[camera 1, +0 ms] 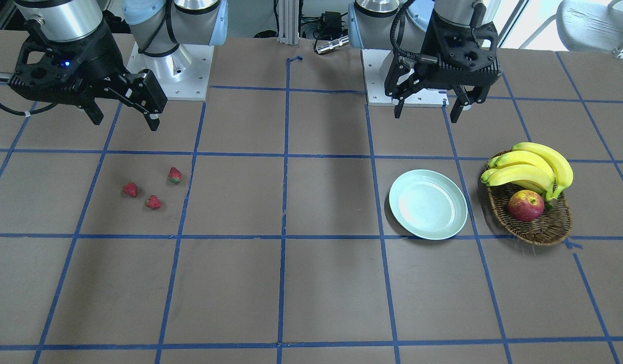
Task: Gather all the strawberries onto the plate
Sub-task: 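Move the right gripper over the three red strawberries, then lower the right gripper and grasp one red strawberry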
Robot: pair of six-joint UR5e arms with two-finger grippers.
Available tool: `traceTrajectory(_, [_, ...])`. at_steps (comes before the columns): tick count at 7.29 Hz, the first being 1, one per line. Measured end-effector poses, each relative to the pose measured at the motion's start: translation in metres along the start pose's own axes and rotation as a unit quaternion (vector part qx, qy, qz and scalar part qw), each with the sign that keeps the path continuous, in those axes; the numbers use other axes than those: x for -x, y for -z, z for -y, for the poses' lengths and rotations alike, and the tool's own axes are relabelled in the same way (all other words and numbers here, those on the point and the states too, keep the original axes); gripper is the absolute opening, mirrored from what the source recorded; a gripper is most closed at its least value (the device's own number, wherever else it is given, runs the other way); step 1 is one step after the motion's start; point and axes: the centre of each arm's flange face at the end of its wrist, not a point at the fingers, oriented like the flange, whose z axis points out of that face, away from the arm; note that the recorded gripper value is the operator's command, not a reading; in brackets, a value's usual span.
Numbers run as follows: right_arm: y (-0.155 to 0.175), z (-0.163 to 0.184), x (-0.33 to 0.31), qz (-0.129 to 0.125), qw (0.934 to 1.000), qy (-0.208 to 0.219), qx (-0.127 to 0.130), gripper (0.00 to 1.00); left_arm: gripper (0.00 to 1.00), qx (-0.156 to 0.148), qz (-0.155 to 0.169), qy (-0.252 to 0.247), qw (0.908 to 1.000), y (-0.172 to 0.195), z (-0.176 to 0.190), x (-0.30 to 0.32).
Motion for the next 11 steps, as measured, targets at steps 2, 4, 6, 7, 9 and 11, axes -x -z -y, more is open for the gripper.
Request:
traceTrajectory(2, [0.0,0.0,-0.001,0.0,1.0,0.0,0.001,1.0,1.0,0.001,-0.004,0.007,1.0,-0.001,0.0,-0.001])
traceTrajectory(4, [-0.001,0.0,0.0,0.001,1.0,0.002,0.002,1.0,1.0,0.001,-0.003,0.008,1.0,-0.001,0.0,-0.001])
traceTrajectory(6, [-0.003,0.0,0.0,0.002,1.0,0.004,0.004,1.0,1.0,0.001,-0.002,0.008,1.0,0.0,-0.001,-0.001])
traceTrajectory(7, [-0.011,-0.002,0.0,0.001,0.9999,0.005,0.012,1.0,1.0,0.001,-0.003,0.009,1.0,0.0,-0.001,-0.001])
traceTrajectory(9, [-0.049,-0.013,-0.002,-0.003,0.9988,0.007,0.049,1.0,1.0,0.001,-0.004,0.012,0.9999,0.0,-0.001,-0.001])
traceTrajectory(11, [-0.095,-0.028,-0.006,-0.007,0.9962,0.012,0.086,1.0,1.0,0.001,-0.004,0.013,0.9999,0.0,-0.001,-0.001])
